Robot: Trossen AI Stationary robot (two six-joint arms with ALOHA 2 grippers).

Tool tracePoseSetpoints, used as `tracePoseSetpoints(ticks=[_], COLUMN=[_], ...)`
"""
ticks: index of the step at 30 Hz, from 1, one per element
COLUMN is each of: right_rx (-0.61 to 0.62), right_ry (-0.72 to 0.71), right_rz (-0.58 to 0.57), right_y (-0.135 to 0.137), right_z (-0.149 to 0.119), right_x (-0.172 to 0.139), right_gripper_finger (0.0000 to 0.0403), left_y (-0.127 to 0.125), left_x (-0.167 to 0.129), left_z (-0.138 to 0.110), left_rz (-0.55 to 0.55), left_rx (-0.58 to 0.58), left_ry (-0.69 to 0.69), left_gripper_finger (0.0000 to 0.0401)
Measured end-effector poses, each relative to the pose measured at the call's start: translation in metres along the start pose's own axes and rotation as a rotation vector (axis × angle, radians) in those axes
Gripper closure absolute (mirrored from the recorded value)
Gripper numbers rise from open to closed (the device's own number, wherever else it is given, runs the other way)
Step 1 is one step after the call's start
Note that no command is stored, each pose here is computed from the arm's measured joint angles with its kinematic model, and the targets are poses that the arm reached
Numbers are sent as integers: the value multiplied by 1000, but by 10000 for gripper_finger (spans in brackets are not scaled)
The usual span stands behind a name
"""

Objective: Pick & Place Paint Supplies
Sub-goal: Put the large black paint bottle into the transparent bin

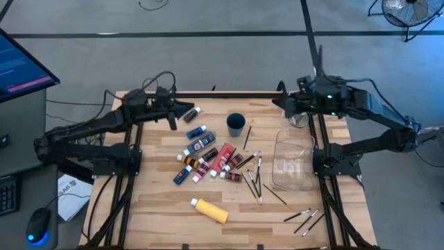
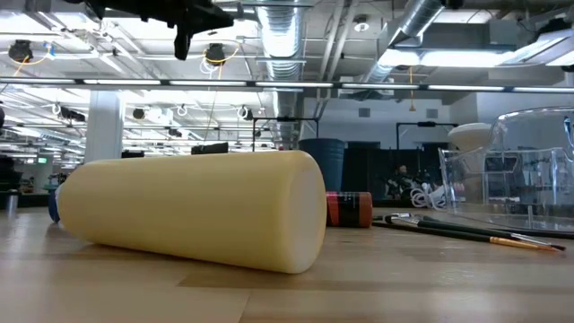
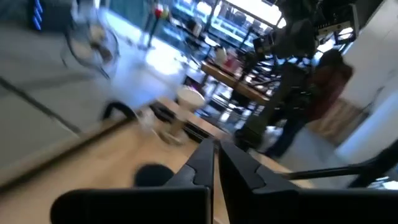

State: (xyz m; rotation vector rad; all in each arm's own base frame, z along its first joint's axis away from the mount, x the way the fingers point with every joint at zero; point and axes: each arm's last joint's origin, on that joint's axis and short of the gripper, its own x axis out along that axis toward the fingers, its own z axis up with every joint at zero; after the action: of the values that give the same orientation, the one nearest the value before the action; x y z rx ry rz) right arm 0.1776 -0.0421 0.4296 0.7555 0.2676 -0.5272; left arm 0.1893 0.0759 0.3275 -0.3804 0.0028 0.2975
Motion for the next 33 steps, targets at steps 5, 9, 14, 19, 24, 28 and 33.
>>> tracePoseSetpoints(ticks=[5,9,14,19,24,28,33], right_rx=[6,1,-7,-5,-4,-4,-6], right_ry=[5,44,57,38,27,28,32], right_rz=[-17,5,5,1,-11,-11,-6], right_y=[4,8,9,7,5,5,5], right_z=[6,6,4,8,10,10,10], right_x=[17,24,29,28,29,29,29], right_gripper_finger=[403,403,403,403,403,403,403], left_y=[3,1,0,0,9,17,10], left_x=[-9,-15,-16,-16,-16,-10,0], left_z=[9,13,14,13,5,-12,-27], left_rz=[38,32,30,35,164,222,80], left_rx=[55,31,29,26,16,1,-67], left_ry=[-55,-86,-88,-85,-12,146,298], left_gripper_finger=[398,398,398,398,398,398,398])
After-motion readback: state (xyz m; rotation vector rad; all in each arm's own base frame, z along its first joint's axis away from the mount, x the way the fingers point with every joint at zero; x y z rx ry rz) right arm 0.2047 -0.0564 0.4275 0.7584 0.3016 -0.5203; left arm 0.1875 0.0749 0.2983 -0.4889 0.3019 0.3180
